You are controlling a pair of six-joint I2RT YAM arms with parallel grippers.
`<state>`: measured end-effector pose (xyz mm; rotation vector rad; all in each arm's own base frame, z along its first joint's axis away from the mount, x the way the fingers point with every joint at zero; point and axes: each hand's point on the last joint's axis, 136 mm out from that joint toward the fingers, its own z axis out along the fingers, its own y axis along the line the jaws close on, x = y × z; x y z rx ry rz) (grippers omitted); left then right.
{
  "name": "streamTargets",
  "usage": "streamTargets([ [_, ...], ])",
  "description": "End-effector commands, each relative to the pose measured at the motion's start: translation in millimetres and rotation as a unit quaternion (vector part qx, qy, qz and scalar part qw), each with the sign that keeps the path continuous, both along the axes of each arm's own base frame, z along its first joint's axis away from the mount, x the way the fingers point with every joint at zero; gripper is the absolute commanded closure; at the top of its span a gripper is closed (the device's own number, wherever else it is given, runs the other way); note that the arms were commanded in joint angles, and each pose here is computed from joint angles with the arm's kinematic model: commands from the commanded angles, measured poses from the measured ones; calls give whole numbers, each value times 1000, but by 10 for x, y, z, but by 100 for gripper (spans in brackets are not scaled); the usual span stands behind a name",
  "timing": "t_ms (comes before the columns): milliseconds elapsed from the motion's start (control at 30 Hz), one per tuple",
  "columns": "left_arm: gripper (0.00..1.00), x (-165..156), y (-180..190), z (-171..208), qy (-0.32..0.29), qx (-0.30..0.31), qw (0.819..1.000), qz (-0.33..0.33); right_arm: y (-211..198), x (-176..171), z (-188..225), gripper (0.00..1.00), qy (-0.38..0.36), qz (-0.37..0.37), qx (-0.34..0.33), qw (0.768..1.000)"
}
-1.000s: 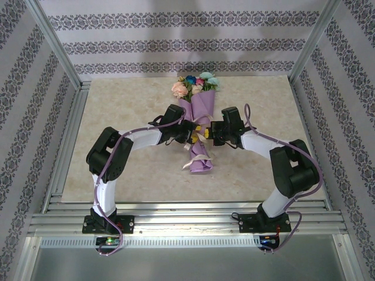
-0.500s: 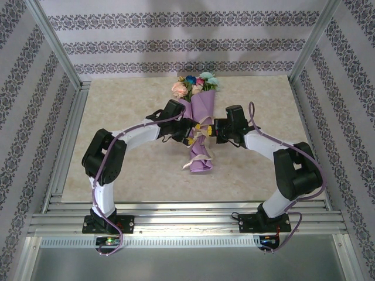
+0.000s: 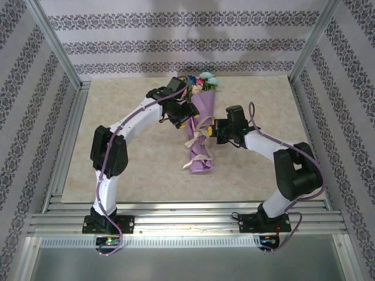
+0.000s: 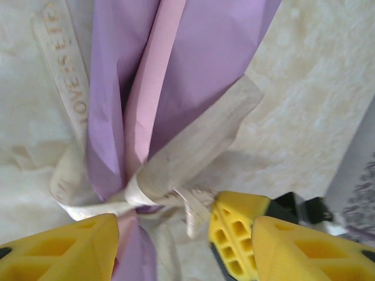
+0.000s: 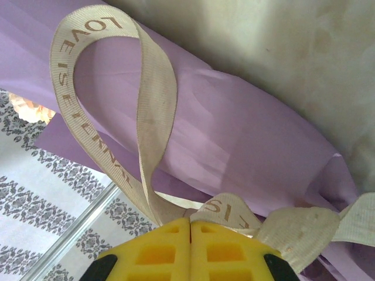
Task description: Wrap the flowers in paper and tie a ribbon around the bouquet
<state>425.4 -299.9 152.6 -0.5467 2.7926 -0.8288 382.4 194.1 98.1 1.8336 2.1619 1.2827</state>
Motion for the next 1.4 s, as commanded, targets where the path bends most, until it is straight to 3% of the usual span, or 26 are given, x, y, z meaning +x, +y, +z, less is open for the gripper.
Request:
streamTargets([
  [0, 40, -40, 25, -234, -29, 75, 991, -107, -44, -43, 30, 100, -6, -1, -3, 1000],
  [133, 42, 26, -169, -247, -77, 107, 976, -175, -47, -61, 17, 100, -5, -2, -4, 1000],
  [333, 43, 64, -308, -327, -113, 145, 958, -220, -40, -84, 7, 100, -4, -1, -4, 1000],
  [700, 50, 99, -290, -596, -106, 204, 945, -232, -55, -102, -6, 100, -1, -1, -4, 1000],
  [833, 60, 95, -274, -639, -103, 214, 943, -234, -58, -104, -19, 100, 1, -1, -4, 1000],
  [1067, 91, 75, -204, -469, -123, 228, 943, -208, -124, -65, -18, 100, -8, -6, -9, 1000],
  [1200, 99, -8, -104, -325, -134, 216, 952, -168, -196, -43, -31, 100, -17, -12, -16, 1000],
  [1367, 100, -147, 12, -325, -115, 201, 964, -135, -245, -83, -113, 100, -16, -16, -21, 1000],
])
